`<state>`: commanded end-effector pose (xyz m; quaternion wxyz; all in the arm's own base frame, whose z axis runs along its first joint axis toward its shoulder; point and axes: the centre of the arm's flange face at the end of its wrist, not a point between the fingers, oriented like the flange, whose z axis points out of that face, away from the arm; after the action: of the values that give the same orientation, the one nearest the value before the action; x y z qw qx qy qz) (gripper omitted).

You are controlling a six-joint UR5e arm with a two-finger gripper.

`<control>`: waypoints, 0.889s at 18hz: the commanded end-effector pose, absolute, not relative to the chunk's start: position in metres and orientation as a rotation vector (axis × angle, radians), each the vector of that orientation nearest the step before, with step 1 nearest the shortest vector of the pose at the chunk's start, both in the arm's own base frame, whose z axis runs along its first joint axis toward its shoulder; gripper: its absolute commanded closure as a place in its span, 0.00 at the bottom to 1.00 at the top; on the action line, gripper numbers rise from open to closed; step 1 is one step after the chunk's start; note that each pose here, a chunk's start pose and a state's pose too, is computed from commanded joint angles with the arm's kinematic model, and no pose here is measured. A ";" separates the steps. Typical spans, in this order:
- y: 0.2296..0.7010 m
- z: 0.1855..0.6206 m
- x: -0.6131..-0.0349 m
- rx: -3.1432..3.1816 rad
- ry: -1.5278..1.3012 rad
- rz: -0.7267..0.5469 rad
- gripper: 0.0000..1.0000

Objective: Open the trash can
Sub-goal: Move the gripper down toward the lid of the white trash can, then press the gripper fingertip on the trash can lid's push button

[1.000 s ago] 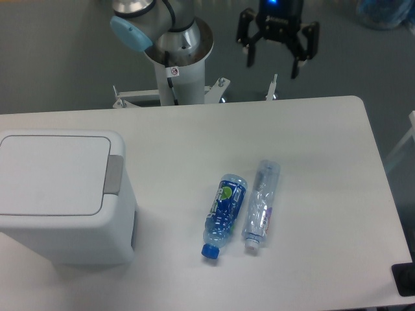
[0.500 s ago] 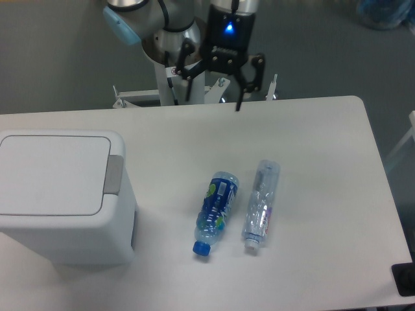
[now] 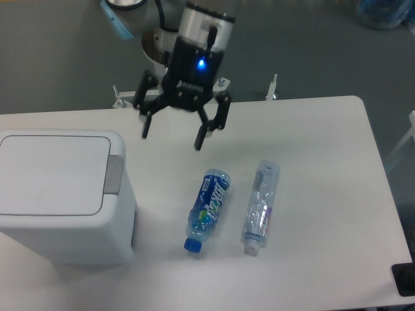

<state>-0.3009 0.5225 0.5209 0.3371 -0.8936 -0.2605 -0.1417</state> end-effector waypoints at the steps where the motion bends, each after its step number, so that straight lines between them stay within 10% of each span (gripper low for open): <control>1: 0.524 0.518 -0.300 -2.333 -0.678 -0.374 0.00; 16: 0.529 0.488 -0.299 -2.372 -0.663 -0.397 0.00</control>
<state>-0.2986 0.5286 0.4880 0.3179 -0.9015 -0.2521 -0.1508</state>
